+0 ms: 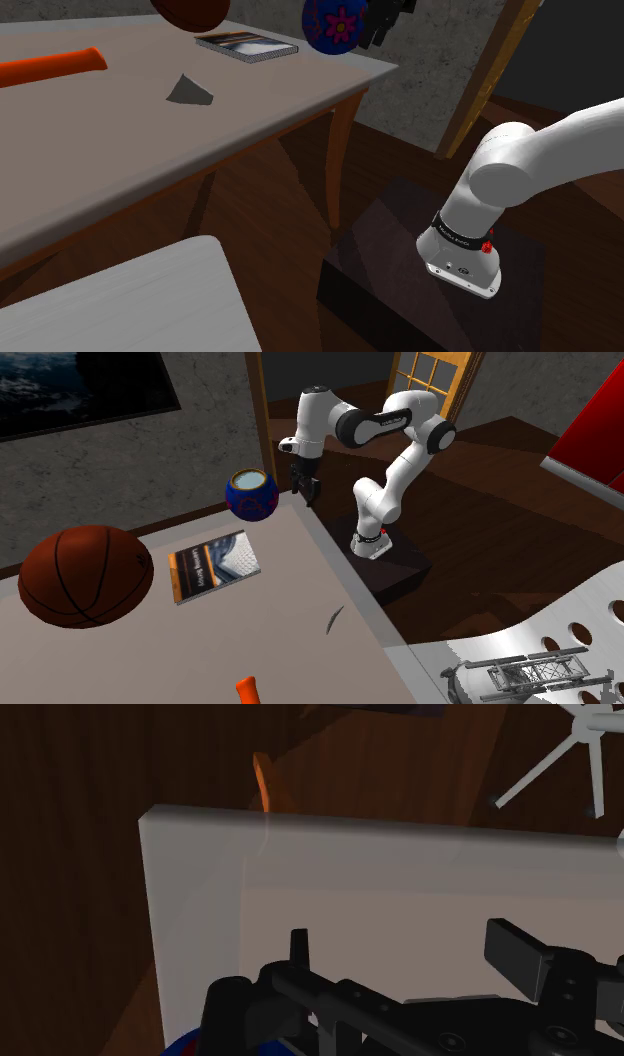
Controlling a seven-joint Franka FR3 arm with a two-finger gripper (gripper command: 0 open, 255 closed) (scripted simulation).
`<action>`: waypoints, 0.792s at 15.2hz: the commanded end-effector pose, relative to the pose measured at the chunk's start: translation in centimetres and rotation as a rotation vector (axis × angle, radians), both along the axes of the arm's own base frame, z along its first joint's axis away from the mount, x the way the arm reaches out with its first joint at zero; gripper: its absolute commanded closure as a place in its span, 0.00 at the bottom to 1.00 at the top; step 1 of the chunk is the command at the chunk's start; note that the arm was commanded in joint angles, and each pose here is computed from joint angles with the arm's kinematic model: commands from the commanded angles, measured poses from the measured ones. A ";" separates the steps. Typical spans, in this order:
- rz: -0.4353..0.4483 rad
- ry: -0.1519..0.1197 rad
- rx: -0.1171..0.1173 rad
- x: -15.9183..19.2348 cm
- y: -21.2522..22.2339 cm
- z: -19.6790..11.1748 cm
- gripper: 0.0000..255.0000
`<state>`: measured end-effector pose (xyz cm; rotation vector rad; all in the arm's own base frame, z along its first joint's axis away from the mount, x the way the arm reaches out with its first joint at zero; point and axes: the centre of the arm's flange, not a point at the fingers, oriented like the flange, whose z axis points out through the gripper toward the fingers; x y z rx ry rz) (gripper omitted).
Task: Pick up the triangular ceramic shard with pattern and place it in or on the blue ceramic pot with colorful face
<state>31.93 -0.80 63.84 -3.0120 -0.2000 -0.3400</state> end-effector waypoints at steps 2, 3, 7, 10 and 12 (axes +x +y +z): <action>0.011 -0.009 0.000 0.4 1.2 -0.1 0.00; 0.021 -0.018 0.000 0.7 2.4 -0.2 0.00; 0.063 -0.055 0.001 1.9 7.2 -0.6 0.00; 0.095 -0.083 0.001 2.7 10.9 -0.8 0.00; 0.116 -0.101 0.002 3.2 13.3 -0.9 0.00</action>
